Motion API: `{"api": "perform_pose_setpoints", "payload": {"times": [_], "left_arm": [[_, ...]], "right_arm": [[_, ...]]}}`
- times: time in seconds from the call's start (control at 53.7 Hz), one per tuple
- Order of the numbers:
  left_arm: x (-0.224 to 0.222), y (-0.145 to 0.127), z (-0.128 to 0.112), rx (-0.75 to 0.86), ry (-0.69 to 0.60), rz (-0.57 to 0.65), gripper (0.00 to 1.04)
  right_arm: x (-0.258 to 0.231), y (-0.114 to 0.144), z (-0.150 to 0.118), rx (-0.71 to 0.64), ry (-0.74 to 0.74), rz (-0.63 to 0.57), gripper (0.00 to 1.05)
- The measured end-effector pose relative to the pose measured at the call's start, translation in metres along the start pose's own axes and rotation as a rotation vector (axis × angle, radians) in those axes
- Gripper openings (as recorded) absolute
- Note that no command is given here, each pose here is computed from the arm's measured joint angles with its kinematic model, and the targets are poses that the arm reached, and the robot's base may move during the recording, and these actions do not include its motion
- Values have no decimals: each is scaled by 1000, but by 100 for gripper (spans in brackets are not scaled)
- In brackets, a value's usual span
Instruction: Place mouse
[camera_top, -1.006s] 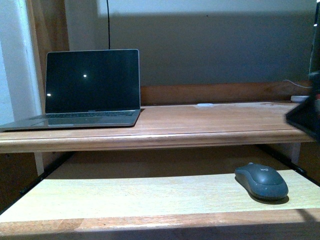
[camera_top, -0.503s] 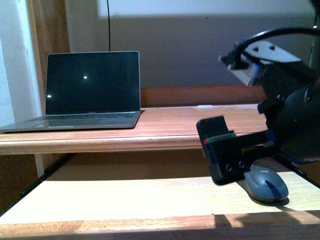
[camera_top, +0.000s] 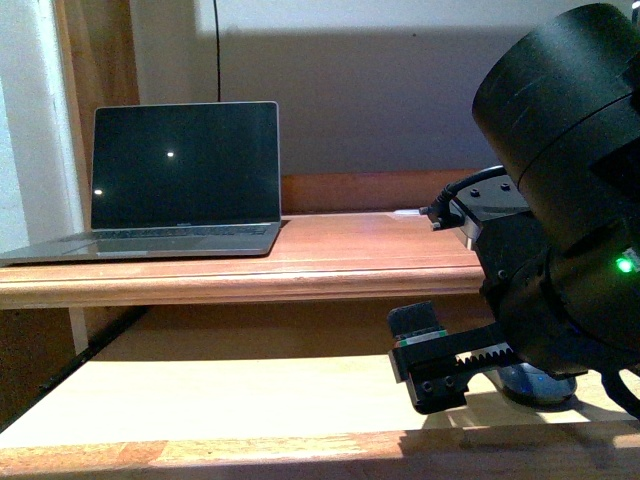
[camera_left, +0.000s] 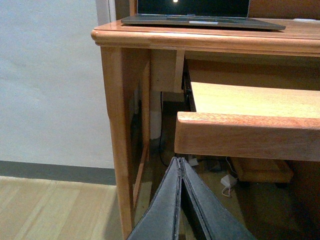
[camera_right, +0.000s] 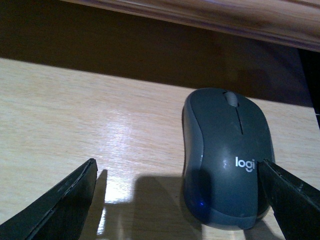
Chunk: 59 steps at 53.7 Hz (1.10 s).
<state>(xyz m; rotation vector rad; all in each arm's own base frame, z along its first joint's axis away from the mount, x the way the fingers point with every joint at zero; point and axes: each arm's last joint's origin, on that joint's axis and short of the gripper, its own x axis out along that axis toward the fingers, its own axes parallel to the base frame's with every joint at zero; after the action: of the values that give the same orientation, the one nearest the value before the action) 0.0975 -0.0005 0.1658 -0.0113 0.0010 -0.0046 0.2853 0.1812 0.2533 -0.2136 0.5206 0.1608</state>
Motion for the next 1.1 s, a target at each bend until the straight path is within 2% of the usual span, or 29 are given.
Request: {"api": "perform_pose_setpoints", "payload": {"times": [0.354, 0.634, 0.671, 0.727, 0.82, 0.932, 1.099], "left_arm": [[0, 0, 0, 0, 0, 0, 3], [0, 0, 0, 0, 0, 0, 4], [0, 0, 0, 0, 0, 0, 9], [0, 0, 0, 0, 0, 0, 16], [0, 0, 0, 0, 0, 0, 35], [0, 0, 0, 0, 0, 0, 49], [0, 0, 0, 0, 0, 0, 72]], "right_arm": [[31, -2, -3, -4, 43, -79, 97], [39, -5, 0, 14, 44, -92, 97], [39, -5, 0, 17, 44, -92, 97], [40, -5, 1, 20, 37, -87, 90], [41, -5, 0, 27, 25, -74, 72], [41, -6, 0, 31, 23, -67, 58], [26, -12, 3, 39, 14, -42, 56]]}}
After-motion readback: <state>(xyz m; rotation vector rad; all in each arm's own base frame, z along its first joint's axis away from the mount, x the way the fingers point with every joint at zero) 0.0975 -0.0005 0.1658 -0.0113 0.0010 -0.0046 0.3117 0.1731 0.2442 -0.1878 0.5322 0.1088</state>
